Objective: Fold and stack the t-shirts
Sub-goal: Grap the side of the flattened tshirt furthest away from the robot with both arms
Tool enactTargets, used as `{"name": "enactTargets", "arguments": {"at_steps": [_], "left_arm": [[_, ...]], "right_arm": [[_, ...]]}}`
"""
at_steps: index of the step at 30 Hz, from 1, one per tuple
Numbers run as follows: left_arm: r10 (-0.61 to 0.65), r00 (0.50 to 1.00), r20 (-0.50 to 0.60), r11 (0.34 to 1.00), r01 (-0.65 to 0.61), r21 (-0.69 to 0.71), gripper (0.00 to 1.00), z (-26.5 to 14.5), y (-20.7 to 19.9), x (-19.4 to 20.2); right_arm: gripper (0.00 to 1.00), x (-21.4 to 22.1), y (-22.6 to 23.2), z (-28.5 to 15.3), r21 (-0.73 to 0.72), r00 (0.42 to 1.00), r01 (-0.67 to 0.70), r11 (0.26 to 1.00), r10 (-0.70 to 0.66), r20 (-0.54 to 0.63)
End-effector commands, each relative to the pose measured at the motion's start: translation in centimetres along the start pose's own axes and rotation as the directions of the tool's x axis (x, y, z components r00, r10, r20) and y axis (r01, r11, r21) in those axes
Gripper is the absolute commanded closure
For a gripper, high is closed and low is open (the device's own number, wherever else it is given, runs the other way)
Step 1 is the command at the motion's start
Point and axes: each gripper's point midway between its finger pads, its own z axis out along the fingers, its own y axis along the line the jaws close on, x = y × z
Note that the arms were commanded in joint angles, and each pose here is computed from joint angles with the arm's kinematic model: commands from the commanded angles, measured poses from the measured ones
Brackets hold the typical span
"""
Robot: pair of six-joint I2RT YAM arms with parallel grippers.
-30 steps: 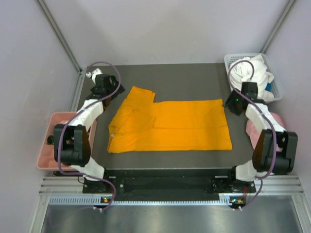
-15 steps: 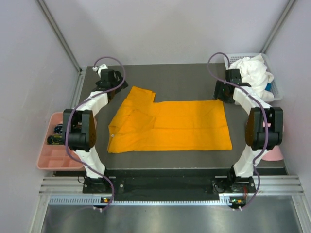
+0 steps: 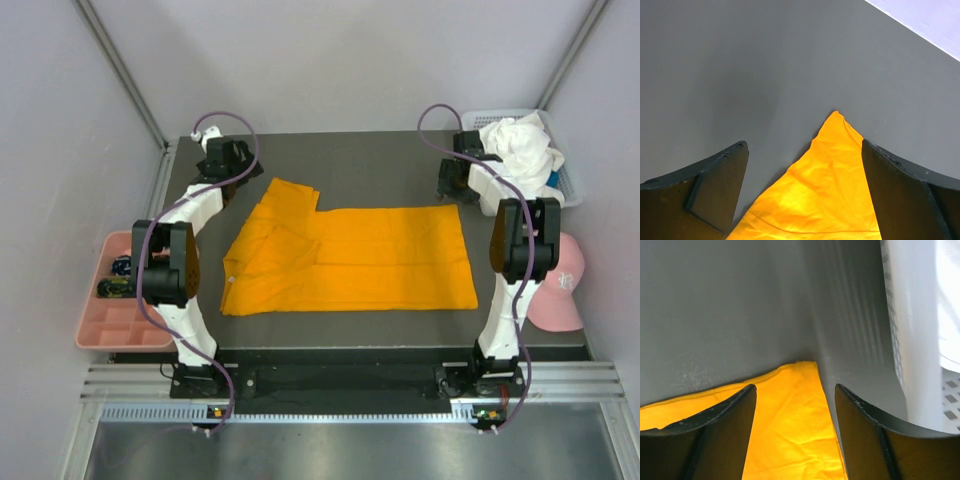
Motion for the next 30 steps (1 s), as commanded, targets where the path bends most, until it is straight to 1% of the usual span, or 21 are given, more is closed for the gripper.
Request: {"name": "enactTargets", "arguments": {"at_steps": [1,7,13,18,19,21,30], "left_arm": [[-0.008,0.998,0.056,1.000,0.006,0.028,0.01,0.6,-0.7,-1.9],[-0.011,0.999,0.052,1.000,0.010,0.017,0.01,0.7,0.0,-1.8],[-0.023,0.999,0.048,1.000,0.022,0.013,0.01,0.7,0.3,-1.8],[-0.028,0.999,0.040,1.000,0.027,0.011,0.01,0.8,0.6,-1.5],[-0.028,0.999,0.040,1.000,0.028,0.009,0.01,0.8,0.7,-1.5],[-0.032,0.999,0.038,0.999,0.031,0.008,0.01,0.8,0.7,-1.5],[-0.044,0.998,0.036,0.999,0.044,-0.001,0.01,0.9,1.4,-1.7]], "right_arm": [[0.37,-0.6,-1.7,0.7,0.085,1.000,0.001,0.996,-0.001,-0.003],[0.38,0.6,-2.2,1.7,0.124,0.999,-0.007,0.992,0.012,-0.041],[0.41,0.9,-3.2,1.9,0.146,0.998,-0.042,0.988,0.050,-0.049],[0.46,1.3,-3.6,2.3,0.169,0.996,-0.063,0.984,0.073,-0.058],[0.46,1.4,-4.8,2.7,0.188,0.993,-0.086,0.979,0.099,-0.063],[0.48,1.6,-5.2,3.0,0.200,0.992,-0.090,0.976,0.106,-0.070],[0.54,2.5,-6.3,4.3,0.217,0.985,-0.113,0.970,0.137,-0.101]]}}
